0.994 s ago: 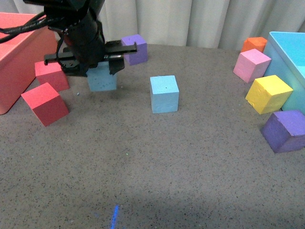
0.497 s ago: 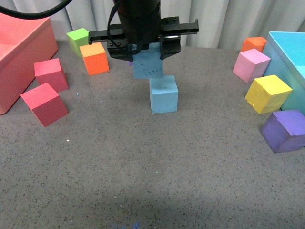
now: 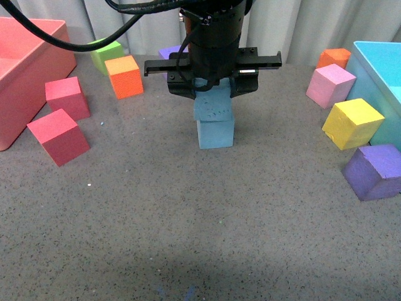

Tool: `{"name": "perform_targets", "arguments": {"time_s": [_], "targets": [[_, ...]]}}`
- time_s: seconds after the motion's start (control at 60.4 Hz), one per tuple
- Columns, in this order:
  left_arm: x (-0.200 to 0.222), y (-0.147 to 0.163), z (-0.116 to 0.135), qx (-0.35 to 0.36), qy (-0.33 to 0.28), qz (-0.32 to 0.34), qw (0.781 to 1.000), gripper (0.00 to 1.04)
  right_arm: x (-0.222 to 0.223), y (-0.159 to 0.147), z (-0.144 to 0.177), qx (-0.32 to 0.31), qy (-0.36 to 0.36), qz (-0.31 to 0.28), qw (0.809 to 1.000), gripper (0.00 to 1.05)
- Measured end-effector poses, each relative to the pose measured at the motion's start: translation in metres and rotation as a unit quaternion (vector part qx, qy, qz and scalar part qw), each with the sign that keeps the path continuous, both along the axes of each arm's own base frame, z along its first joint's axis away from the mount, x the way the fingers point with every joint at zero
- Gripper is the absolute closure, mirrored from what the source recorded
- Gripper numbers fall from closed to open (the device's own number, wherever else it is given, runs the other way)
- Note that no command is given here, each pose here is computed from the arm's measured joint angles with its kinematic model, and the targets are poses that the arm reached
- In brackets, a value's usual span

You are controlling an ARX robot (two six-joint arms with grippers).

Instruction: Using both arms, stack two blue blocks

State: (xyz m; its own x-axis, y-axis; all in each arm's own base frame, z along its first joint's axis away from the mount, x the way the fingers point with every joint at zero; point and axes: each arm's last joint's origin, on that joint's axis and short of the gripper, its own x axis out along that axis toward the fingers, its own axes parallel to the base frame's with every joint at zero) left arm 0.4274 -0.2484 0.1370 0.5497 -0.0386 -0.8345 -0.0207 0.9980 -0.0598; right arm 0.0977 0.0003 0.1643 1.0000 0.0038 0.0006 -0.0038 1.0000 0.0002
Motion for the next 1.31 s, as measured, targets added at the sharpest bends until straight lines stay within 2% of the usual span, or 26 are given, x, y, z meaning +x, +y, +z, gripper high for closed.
{"name": "perform_targets", "arguments": {"time_s": [0.397, 0.563, 0.679, 0.944, 1.308], "targets": [[0.006, -0.005, -0.003, 0.000, -0.001, 0.001, 1.000, 0.57, 0.000, 0.000, 0.000, 0.000, 0.000, 0.000, 1.000, 0.10], [0.007, -0.004, -0.001, -0.009, 0.003, -0.001, 1.000, 0.20, 0.000, 0.000, 0.000, 0.000, 0.000, 0.000, 1.000, 0.10], [0.008, -0.002, 0.000, -0.007, 0.001, 0.003, 1.000, 0.05, 0.000, 0.000, 0.000, 0.000, 0.000, 0.000, 1.000, 0.10], [0.009, 0.006, 0.007, -0.028, -0.015, 0.001, 0.999, 0.07, 0.000, 0.000, 0.000, 0.000, 0.000, 0.000, 1.000, 0.10], [-0.007, 0.045, 0.051, -0.090, -0.053, 0.040, 0.994, 0.07, 0.000, 0.000, 0.000, 0.000, 0.000, 0.000, 1.000, 0.10]]}}
